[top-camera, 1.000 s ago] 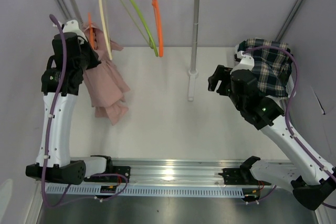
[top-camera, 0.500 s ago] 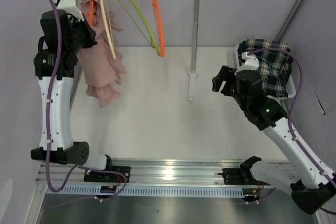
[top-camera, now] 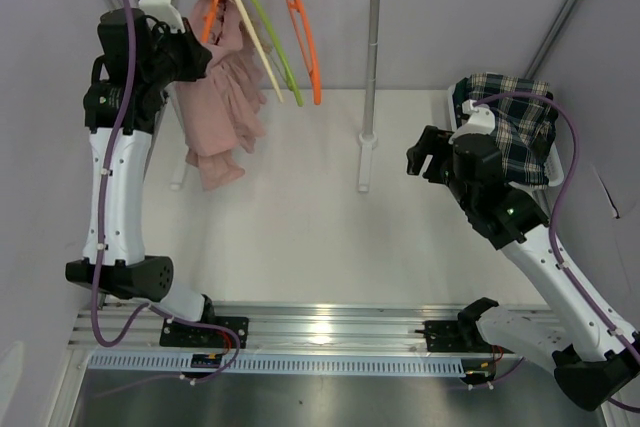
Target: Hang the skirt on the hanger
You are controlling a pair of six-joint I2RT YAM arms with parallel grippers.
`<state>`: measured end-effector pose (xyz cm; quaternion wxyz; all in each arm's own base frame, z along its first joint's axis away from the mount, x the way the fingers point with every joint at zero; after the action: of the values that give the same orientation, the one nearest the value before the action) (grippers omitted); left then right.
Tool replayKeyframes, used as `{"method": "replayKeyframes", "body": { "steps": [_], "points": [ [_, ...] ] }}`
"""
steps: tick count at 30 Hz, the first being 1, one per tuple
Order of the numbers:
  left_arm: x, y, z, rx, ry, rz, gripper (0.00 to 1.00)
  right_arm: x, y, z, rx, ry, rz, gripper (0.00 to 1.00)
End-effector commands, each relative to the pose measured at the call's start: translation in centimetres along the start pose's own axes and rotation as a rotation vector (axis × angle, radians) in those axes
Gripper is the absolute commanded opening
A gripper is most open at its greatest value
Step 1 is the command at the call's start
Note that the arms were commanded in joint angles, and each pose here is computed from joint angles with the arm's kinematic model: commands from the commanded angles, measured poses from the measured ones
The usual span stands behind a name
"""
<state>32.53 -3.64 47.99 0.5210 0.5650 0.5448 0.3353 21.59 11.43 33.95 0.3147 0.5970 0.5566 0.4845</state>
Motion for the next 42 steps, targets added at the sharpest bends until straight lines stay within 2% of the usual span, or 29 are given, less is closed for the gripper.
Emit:
{"method": "replayKeyframes", "body": {
  "steps": [1,9,14,20,28,34,42],
  "points": [
    [-0.8,3.7,-1.5,-0.183,-0.016,0.054,0.00,-0.1,0.8,-0.4,-0.044,0.016,0.006,0.77],
    [1.5,4.7,-4.5,-0.232,0.219,-0.034,0.00,-0.1,0.8,-0.4,-0.042,0.017,0.006,0.77],
    [2.9,4.9,-4.4,-0.251,0.256,-0.047,0.00,0.0,0.7,-0.2,-0.035,0.018,0.001,0.77],
    [4.2,6.5,-4.4,-0.309,0.216,-0.094,0.00,0.0,0.6,0.1,-0.032,0.015,-0.006,0.77],
    [7.0,5.3,-0.4,-0.231,0.094,-0.193,0.00,0.2,0.7,0.5,-0.024,0.020,-0.018,0.77],
    [8.8,3.5,1.9,-0.159,0.075,-0.251,0.00,0.2,0.7,0.7,-0.021,0.018,-0.018,0.77],
    [8.7,4.0,2.0,-0.174,0.013,-0.246,0.00,0.2,0.5,0.8,-0.017,0.016,-0.013,0.76]
  ]
}}
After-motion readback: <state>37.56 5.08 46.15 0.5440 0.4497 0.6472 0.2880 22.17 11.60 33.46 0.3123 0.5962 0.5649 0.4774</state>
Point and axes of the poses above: each gripper's point midway between its finger pads, its own z axis out along the fingers, its own x axis along the line the jaws close on, y = z × x, the point moved 9 cm from there along -z, back along the fingers, and after that the axes turned 4 degrees about -z, right-handed, at the moved point
